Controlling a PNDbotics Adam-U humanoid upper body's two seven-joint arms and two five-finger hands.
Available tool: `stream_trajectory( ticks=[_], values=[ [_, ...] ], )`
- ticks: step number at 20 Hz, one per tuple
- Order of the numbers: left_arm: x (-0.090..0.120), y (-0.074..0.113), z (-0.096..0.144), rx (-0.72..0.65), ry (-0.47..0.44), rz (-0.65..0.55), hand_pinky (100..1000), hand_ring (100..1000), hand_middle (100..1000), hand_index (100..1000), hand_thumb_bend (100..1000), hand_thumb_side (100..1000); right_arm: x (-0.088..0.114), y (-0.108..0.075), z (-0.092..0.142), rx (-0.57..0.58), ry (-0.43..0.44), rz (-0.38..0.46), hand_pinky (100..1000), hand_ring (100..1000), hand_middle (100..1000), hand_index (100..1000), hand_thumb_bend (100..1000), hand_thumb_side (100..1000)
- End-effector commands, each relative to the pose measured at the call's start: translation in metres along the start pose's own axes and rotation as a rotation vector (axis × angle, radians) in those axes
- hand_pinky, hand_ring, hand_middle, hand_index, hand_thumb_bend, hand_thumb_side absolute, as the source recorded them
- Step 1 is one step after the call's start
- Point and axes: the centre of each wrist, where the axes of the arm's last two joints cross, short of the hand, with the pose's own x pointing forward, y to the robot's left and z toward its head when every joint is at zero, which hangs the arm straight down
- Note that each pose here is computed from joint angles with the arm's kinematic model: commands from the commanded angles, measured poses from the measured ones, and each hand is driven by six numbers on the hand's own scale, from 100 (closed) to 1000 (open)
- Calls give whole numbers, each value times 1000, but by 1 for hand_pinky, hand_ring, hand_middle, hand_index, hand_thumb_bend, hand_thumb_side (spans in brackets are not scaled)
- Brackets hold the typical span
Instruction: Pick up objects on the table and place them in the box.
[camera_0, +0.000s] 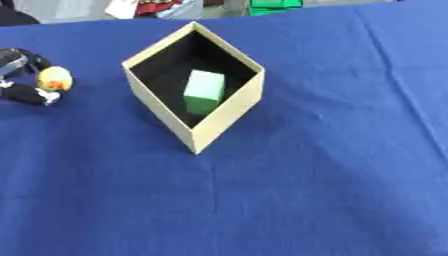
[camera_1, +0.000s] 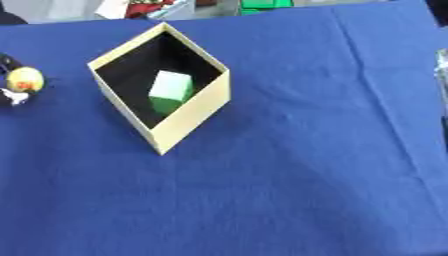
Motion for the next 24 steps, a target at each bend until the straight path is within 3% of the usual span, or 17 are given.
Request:
stream_trajectory(
  ticks=[1,8,11,13,24],
  values=[
    [-2,19,3,73,6,7,739,752,681,776,271,462,5,-9,-7,-18,-27,17,807,597,586,804,100,798],
    [0,20,3,119,2,26,712,694,619,717,104,366,3,-10,-6,-21,-19,20,807,597,585,804,100,798],
    [2,20,3,102,-8,19,686,672,611,709,100,154,3,-9,-5,-23,-18,20,808,597,585,804,100,799],
    [2,22,3,93,-14,22,679,666,614,712,100,100,3,-9,-5,-23,-15,21,808,597,585,804,100,799],
    [27,55,10,215,-111,98,662,626,588,695,100,205,2,-8,-3,-25,-9,25,808,598,585,803,100,795]
  ],
)
